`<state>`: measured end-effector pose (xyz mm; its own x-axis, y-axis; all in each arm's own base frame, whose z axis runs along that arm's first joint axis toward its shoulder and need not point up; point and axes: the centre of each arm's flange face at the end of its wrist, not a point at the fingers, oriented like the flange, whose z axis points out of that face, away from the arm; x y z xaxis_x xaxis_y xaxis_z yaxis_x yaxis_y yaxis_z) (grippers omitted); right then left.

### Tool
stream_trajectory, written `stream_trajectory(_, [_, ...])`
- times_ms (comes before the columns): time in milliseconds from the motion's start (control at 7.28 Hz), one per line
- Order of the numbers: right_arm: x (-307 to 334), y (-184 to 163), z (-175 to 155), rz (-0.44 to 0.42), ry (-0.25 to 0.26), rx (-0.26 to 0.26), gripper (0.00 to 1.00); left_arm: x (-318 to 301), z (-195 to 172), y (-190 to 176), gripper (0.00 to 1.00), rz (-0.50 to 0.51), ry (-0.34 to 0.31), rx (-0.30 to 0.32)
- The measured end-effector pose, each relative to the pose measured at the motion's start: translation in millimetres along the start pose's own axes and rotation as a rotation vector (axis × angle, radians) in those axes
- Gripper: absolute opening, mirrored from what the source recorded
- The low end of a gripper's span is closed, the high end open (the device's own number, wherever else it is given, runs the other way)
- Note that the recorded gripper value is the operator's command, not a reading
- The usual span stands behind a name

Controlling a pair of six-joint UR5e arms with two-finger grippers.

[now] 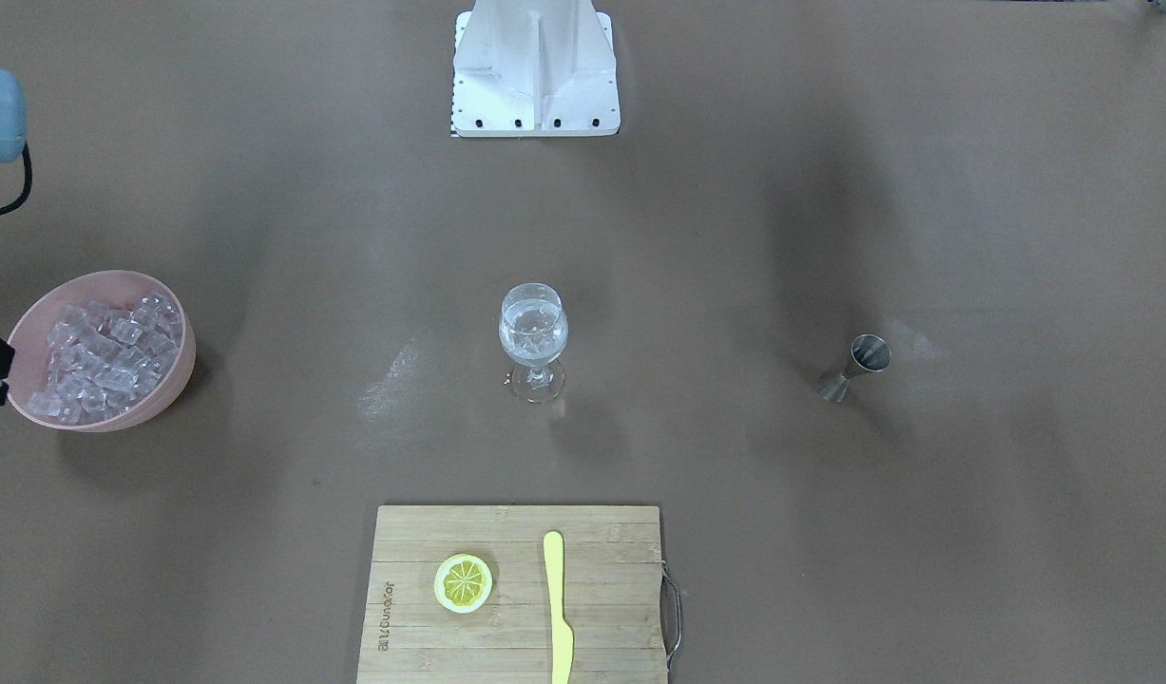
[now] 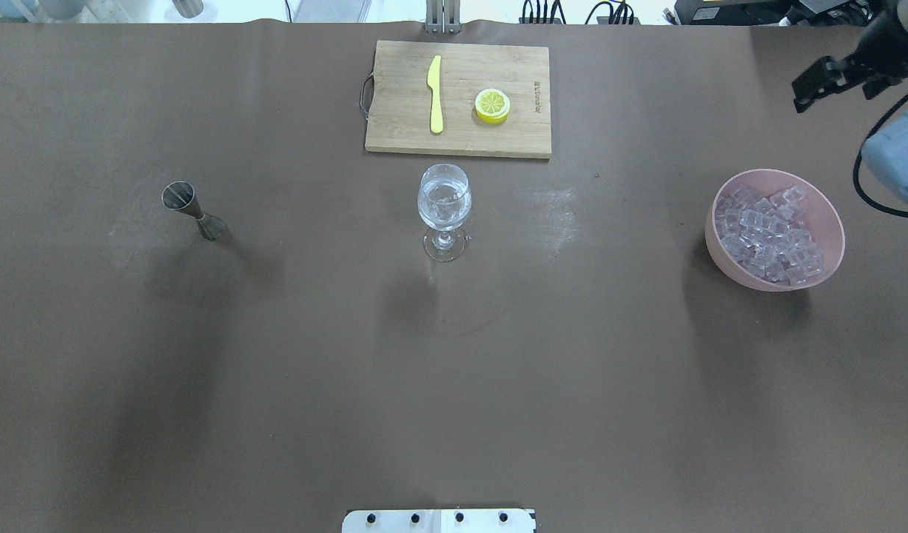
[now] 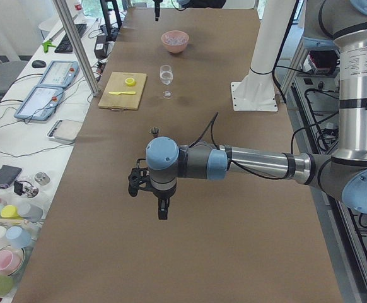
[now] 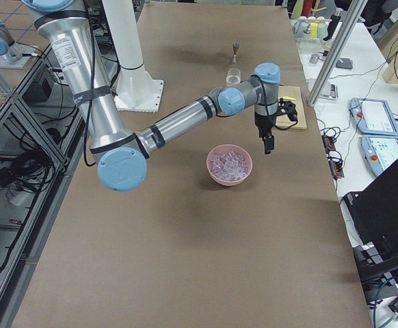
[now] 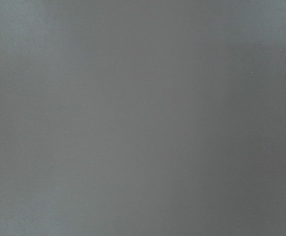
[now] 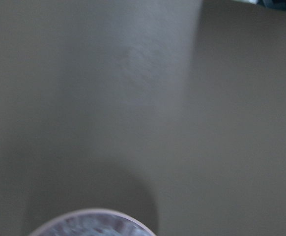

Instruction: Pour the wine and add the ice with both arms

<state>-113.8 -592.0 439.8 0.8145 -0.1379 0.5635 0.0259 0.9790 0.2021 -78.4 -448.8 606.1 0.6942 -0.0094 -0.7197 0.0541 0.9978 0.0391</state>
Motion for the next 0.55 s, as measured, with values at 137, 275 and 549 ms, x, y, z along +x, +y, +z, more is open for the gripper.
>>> stream_trajectory(137, [52,31,22,-0.016,0.029,-0.051,1.0,0,2,1,0.98,0.001,0.0,-0.003])
stream_trajectory(275, [97,62,37,-0.038,0.047,-0.096,1.0,-1,3,2,0.98,0.001,0.0,-0.006])
stream_trajectory(549, [157,122,60,-0.013,0.055,-0.176,1.0,-3,5,5,0.98,0.028,-0.001,-0.011])
